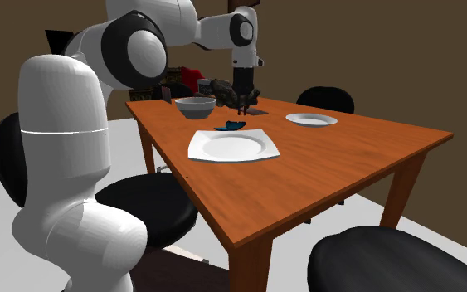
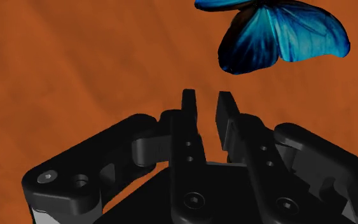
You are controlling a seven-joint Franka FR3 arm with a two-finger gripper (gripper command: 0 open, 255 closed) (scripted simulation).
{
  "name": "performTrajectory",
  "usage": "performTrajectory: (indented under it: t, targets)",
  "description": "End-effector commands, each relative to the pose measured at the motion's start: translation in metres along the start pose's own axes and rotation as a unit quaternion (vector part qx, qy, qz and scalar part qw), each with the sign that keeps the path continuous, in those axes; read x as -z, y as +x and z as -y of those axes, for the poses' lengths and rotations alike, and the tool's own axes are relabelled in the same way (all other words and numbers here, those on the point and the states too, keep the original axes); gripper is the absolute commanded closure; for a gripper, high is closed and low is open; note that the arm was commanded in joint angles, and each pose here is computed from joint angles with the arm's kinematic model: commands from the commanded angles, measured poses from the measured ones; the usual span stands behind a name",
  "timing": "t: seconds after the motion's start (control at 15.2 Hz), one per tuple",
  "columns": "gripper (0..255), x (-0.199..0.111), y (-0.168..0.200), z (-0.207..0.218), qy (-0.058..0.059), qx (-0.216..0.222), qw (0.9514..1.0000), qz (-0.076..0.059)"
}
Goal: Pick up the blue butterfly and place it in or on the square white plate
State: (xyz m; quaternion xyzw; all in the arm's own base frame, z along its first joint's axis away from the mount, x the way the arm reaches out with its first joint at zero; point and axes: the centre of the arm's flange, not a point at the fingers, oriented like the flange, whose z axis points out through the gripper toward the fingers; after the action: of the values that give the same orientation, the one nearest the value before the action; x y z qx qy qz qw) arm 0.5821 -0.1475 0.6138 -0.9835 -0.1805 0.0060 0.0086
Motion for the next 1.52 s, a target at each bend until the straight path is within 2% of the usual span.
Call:
performTrajectory:
  t: [0.0, 0.4, 0.46, 0.53, 0.59, 0.66, 0.73, 0.79, 0.86, 0.92, 1.45]
  targets:
    - [255, 0.0, 0.0, 0.0, 0.0, 0.0, 1.0, 0.0]
    - [255, 0.0, 0.0, 0.0, 0.0, 0.0, 1.0, 0.0]
    - [0, 0.0, 0.0, 0.0, 0.0, 0.0, 1.0, 0.0]
    - [0, -0.003, 0.003, 0.012, 0.002, 0.107, 0.9943, 0.007]
    - [0, -0.006, 0.003, 0.025, 0.005, 0.212, 0.9771, 0.014]
    - [0, -0.009, 0.001, 0.037, 0.007, 0.315, 0.9488, 0.021]
    - [0, -0.012, -0.005, 0.049, 0.009, 0.415, 0.9095, 0.028]
    - [0, -0.014, -0.012, 0.059, 0.011, 0.509, 0.8599, 0.034]
    - [0, -0.017, -0.022, 0.068, 0.013, 0.598, 0.8003, 0.04]
    - [0, -0.017, -0.022, 0.068, 0.013, 0.603, 0.7963, 0.04]
    - [0, -0.057, -0.026, 0.067, 0.013, 0.603, 0.7962, 0.04]
